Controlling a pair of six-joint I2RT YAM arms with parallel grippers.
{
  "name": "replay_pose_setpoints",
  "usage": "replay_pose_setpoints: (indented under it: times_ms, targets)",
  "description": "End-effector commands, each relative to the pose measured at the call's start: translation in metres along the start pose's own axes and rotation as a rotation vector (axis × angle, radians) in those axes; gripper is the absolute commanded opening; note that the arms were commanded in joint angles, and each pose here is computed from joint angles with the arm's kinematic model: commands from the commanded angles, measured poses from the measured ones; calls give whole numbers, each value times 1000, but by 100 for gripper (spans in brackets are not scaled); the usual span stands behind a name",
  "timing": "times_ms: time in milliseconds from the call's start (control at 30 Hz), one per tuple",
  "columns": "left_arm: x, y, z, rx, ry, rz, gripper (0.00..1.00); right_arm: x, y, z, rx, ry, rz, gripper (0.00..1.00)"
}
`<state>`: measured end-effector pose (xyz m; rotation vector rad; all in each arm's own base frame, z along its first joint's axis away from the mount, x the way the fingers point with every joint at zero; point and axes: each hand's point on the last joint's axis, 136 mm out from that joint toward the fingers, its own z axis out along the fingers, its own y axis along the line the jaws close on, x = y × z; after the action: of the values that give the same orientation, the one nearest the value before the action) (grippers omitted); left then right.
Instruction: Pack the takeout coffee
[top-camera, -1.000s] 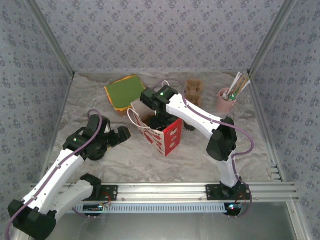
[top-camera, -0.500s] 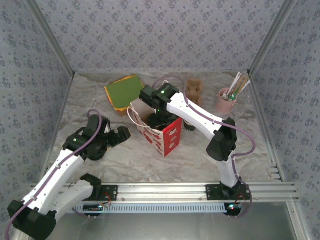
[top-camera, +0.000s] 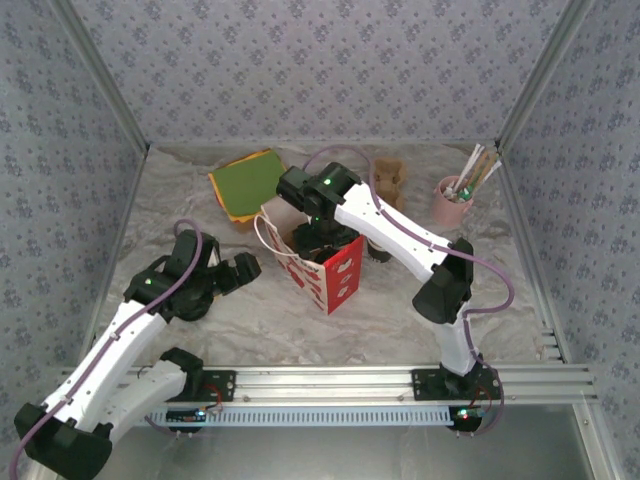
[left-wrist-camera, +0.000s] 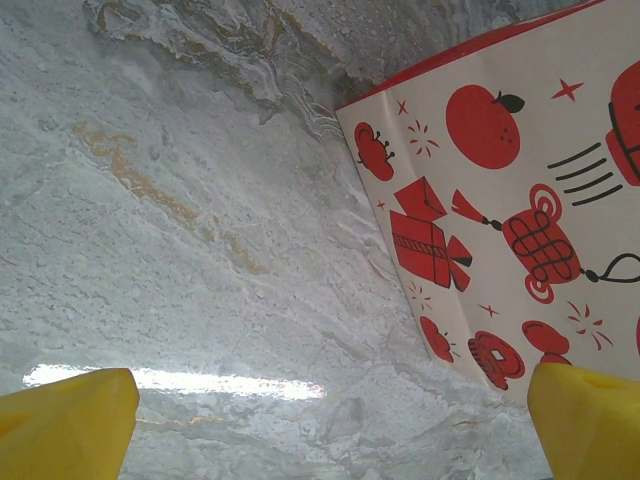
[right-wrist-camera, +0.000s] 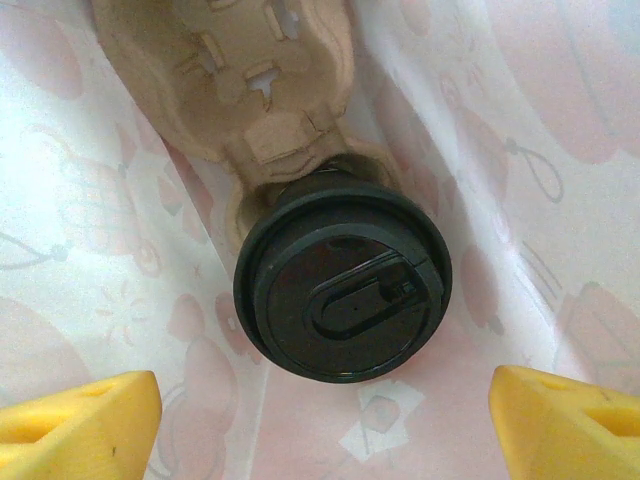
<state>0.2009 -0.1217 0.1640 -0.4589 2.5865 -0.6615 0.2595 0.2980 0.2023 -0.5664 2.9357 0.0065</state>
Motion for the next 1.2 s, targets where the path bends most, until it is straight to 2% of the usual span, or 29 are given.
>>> replay_pose_setpoints:
  times_ms: [0,700,733,800,1167]
  targets:
    - [0,-4,-6,20,-3,13,100,4,-6,-15,18,-21,15,87]
    - [-3,-6,-7,27,-12,12,100,3,-7,-22,20,-41,5,86]
    - [-3,-6,-7,27,-11,12,100,2,-7,-22,19,-41,5,86]
    - [-2,-6,-7,25,-9,12,100,2,-5,-23,11,-42,3,78]
    - [-5,-8,-7,25,-12,16,100,-1,-5,-36,1,-70,4,76]
